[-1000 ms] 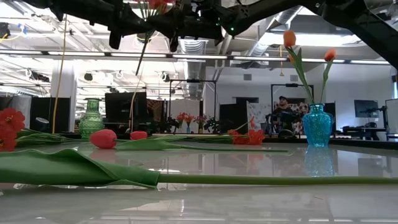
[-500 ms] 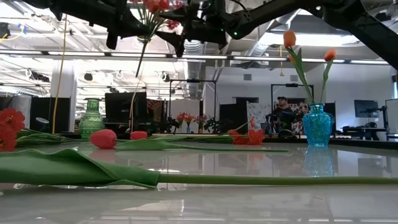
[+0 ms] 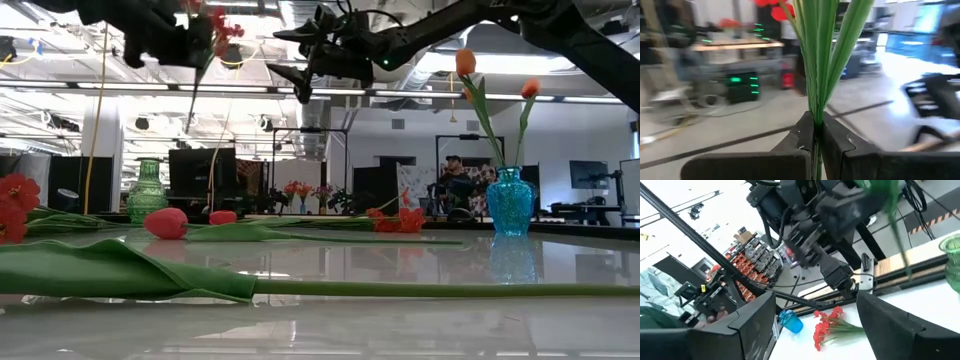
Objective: Sort flowers into vase by color
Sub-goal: Put the right red flowers into the green vase
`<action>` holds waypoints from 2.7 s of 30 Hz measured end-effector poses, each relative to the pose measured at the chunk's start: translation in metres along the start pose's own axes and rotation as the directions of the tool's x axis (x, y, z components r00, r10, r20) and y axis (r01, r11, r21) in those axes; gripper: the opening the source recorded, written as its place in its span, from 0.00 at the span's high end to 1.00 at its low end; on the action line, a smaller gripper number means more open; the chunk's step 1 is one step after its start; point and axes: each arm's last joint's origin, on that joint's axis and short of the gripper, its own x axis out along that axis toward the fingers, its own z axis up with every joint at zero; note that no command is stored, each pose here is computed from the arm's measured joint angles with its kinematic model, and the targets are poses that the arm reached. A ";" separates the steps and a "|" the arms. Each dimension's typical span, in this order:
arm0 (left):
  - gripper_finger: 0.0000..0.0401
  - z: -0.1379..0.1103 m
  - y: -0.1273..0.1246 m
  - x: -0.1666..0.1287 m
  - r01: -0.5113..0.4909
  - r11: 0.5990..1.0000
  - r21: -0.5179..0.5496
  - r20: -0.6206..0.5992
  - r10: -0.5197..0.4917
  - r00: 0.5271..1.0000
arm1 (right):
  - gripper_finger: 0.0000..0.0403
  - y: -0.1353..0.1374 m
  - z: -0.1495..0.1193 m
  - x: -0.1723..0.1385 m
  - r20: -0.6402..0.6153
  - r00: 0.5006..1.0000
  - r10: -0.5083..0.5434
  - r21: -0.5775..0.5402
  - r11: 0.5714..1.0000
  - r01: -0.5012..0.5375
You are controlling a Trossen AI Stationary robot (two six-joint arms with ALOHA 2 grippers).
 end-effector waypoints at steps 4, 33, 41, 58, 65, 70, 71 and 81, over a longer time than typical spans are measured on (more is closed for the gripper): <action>1.00 -0.011 0.004 0.001 -0.146 0.988 0.052 0.019 0.145 0.989 | 0.24 0.000 -0.002 0.002 -0.017 1.000 0.010 0.004 1.000 -0.010; 1.00 -0.037 0.038 0.014 -0.284 0.924 0.256 0.132 0.257 0.957 | 0.24 0.000 -0.012 0.003 -0.115 0.990 0.081 0.017 0.997 -0.080; 1.00 -0.050 0.042 0.015 -0.314 0.916 0.251 0.176 0.276 0.945 | 0.24 -0.001 -0.017 0.003 -0.143 0.985 0.099 0.045 0.995 -0.094; 0.99 -0.079 0.055 0.014 -0.348 0.922 0.167 0.124 0.331 0.936 | 0.24 -0.001 -0.018 0.003 -0.152 0.983 0.106 0.041 0.994 -0.101; 0.86 -0.082 0.055 0.014 -0.350 0.922 0.163 0.101 0.338 0.936 | 0.24 -0.001 -0.018 0.003 -0.151 0.983 0.106 0.040 0.994 -0.101; 0.77 -0.083 0.055 0.014 -0.351 0.918 0.182 0.090 0.340 0.936 | 0.24 -0.001 -0.018 0.003 -0.151 0.983 0.106 0.039 0.994 -0.101; 0.76 -0.084 0.055 0.014 -0.351 0.918 0.187 0.087 0.340 0.936 | 0.24 -0.001 -0.018 0.003 -0.151 0.983 0.106 0.039 0.994 -0.101; 0.71 -0.101 0.056 0.014 -0.323 0.913 0.249 -0.059 0.347 0.936 | 0.24 -0.001 -0.018 0.003 -0.151 0.983 0.106 0.039 0.994 -0.101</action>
